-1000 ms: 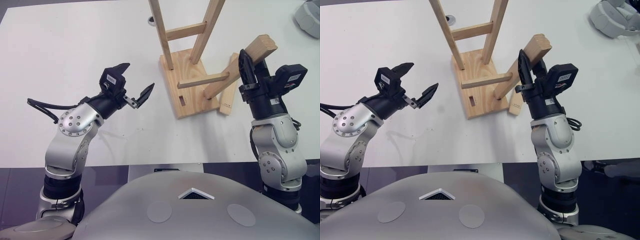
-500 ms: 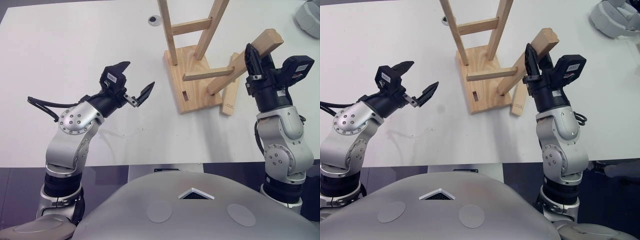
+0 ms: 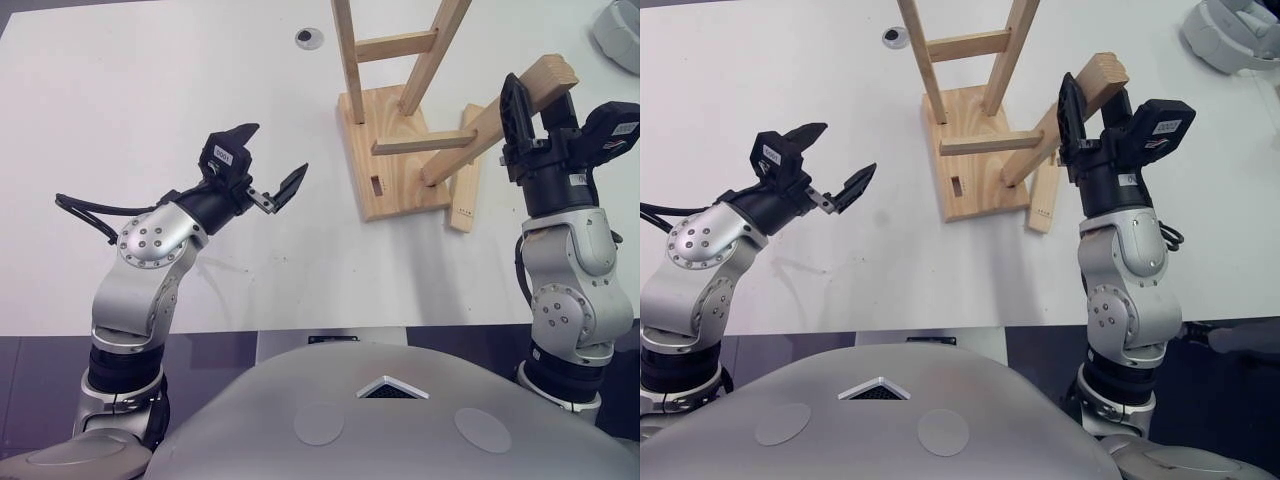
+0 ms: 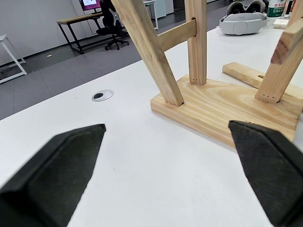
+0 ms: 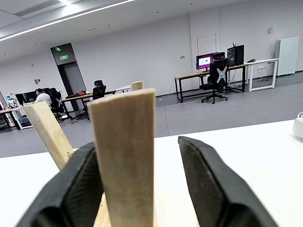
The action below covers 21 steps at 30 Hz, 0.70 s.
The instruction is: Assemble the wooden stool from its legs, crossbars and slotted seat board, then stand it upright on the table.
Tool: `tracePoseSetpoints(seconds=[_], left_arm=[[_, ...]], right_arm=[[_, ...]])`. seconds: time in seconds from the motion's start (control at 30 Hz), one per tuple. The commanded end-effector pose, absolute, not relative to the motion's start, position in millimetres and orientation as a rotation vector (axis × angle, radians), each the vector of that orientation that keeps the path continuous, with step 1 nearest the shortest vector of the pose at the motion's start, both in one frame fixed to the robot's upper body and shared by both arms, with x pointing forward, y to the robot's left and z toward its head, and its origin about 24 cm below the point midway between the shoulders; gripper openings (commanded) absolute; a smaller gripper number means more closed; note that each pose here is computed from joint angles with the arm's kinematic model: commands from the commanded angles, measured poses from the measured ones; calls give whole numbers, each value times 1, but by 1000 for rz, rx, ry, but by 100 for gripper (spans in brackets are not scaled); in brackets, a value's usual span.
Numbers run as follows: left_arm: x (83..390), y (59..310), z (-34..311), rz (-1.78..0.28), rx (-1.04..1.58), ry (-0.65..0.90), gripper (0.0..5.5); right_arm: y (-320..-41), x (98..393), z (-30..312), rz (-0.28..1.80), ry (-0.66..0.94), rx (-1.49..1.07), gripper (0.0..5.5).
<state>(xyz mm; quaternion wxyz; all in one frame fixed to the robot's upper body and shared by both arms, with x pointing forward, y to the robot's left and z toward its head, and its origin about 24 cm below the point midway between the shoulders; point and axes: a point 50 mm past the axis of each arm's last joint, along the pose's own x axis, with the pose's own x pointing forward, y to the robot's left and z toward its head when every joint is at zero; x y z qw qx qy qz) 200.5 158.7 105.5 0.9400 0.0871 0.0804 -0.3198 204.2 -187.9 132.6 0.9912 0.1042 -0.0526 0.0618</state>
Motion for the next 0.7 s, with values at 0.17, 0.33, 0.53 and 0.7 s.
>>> tracePoseSetpoints(seconds=[0.17, 0.33, 0.53, 0.7], left_arm=[[196, 160, 104, -632, 190, 171, 479], [194, 161, 101, -610, 189, 178, 479], [198, 161, 104, -587, 202, 159, 479], [203, 165, 109, -546, 215, 126, 479]], right_arm=[[-197, 212, 181, 191, -268, 133, 433], [-222, 217, 242, 196, -480, 213, 433], [-235, 219, 179, 80, -171, 164, 433], [-238, 206, 134, 5, -25, 185, 433]])
